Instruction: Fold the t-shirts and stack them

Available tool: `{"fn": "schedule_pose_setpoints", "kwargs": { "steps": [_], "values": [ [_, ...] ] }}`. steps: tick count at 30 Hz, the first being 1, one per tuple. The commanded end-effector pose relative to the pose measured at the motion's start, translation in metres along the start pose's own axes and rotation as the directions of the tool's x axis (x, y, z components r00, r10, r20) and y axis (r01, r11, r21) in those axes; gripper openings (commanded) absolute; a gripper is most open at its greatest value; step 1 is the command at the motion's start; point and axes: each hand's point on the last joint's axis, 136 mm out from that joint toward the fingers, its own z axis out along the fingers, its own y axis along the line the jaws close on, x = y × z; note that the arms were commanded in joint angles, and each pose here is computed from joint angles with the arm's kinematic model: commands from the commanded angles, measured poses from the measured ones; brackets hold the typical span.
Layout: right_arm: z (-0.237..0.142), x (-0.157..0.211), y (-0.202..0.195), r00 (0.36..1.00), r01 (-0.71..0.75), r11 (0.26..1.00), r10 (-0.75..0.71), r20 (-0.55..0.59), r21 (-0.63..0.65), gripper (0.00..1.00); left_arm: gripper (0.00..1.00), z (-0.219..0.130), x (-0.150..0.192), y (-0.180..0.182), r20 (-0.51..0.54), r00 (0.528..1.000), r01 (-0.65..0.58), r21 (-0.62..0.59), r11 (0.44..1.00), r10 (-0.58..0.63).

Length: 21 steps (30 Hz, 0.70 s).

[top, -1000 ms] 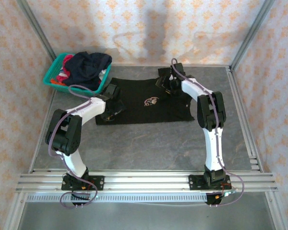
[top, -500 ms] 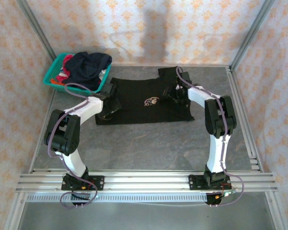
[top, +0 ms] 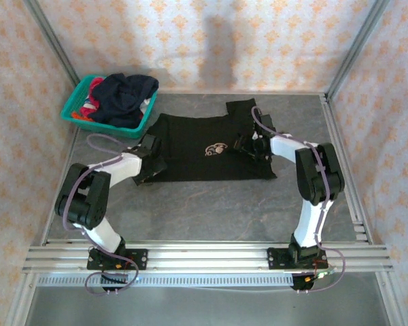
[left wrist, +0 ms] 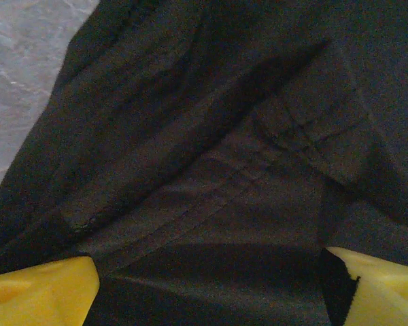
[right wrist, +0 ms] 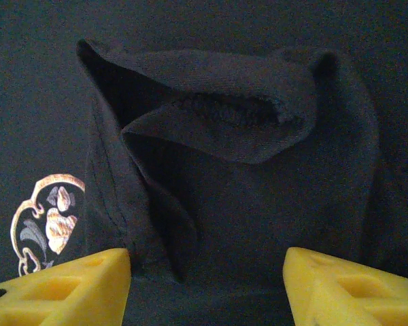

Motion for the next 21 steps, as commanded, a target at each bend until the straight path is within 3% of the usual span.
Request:
{"fn": "schedule_pose_setpoints", "kwargs": {
  "steps": [1,5,10,14,21],
  "values": [
    [0.0,0.025,-0.017,0.998,0.026,0.998,-0.023,-0.052,0.053,0.63,0.87,0.004,0.024,0.031,-0.045,0.998,0.031,-0.069,0.997,-0.034],
    [-0.003,0.033,-0.022,0.998,0.025,0.998,-0.021,-0.066,0.063,0.63,0.87,-0.014,0.027,0.041,-0.021,1.0,0.017,-0.077,0.997,-0.019],
    [-0.006,0.052,-0.03,0.996,0.03,0.997,-0.023,-0.092,0.076,0.63,0.87,-0.021,0.054,0.064,-0.069,0.996,0.052,-0.081,0.995,-0.057],
    [-0.013,0.063,-0.032,0.992,0.065,0.994,-0.055,-0.115,0.084,0.63,0.87,-0.047,0.049,0.079,-0.012,1.0,0.022,-0.107,0.994,-0.023],
    [-0.028,0.044,-0.016,0.995,0.085,0.995,-0.082,-0.054,0.061,0.63,0.87,-0.076,0.007,0.034,0.094,0.993,-0.072,-0.041,0.997,0.075]
  ]
}}
